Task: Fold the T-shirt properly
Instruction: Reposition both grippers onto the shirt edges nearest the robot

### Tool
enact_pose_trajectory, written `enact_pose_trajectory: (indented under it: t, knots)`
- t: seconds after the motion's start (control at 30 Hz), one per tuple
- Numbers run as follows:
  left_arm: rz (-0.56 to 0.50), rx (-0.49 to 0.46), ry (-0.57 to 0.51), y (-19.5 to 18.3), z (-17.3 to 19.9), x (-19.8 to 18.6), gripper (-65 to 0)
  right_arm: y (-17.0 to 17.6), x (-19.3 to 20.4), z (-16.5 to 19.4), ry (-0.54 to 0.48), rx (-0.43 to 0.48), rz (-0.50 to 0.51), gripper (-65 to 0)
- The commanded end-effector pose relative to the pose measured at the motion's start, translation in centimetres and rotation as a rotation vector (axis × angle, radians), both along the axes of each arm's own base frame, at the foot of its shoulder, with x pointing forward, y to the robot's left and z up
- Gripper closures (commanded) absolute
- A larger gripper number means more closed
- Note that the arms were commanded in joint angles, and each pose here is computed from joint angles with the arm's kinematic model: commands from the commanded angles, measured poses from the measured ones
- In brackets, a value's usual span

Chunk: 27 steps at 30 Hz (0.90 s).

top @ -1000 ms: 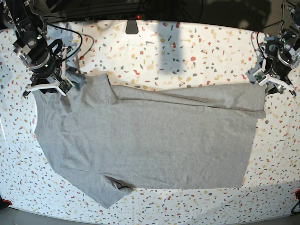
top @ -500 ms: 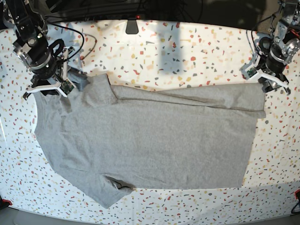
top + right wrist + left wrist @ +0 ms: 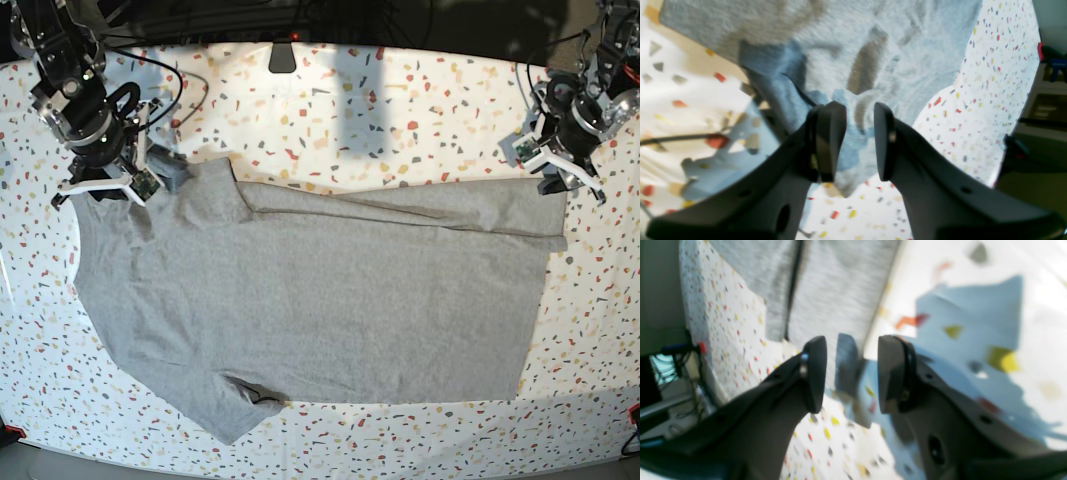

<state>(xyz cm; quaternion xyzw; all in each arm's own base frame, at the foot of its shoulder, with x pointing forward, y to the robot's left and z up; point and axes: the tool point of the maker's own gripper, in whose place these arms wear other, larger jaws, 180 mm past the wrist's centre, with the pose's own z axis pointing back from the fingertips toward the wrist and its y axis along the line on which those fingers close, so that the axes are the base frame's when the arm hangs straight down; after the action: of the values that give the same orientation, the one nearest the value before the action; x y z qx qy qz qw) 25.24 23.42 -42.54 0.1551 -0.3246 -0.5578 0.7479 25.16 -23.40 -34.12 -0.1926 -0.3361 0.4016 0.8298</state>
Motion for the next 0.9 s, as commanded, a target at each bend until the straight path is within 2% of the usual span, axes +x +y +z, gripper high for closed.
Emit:
enact_pose_trajectory:
  t: [0.0, 0.1, 0.2, 0.27, 0.33, 0.37, 0.57, 0.87]
  knots:
    - [0.004, 0.024, -0.011, 0.9, 0.4, 0.8, -24.4, -0.1, 0.8, 1.1, -0.043, -0.005, 0.005, -19.1]
    - [0.016, 0.044, 0.012, 1.8, 0.1, 1.4, -22.3, -0.3, 0.7, 1.0, -0.038, -0.016, -0.004, -19.1]
    - [0.008, 0.056, 0.056, 2.2, -0.7, 0.8, -19.4, -0.9, 0.8, 1.2, -0.047, -0.066, -0.006, -19.1]
    - [-0.007, 0.043, 0.087, 2.1, -1.3, 0.2, -13.3, -1.1, 0.9, 1.4, -0.055, -0.085, -0.004, -19.1]
    - [-0.013, 0.027, 0.101, 2.1, -1.7, -0.1, -3.0, -1.3, 0.8, 1.3, -0.048, -0.09, -0.011, -19.1]
    - [-0.012, 0.024, 0.106, 2.2, -1.9, -0.3, 0.0, -1.4, 0.7, 1.2, -0.042, -0.096, -0.018, -19.1]
    - [0.016, 0.023, 0.123, 2.6, -2.2, -0.6, 0.0, -2.4, -0.1, 0.6, 0.012, -0.137, -0.055, -19.1]
    - [0.036, -0.027, 0.121, 2.0, -2.1, -0.5, 0.0, -0.8, -4.0, 0.2, 0.101, -0.149, 0.028, -19.1]
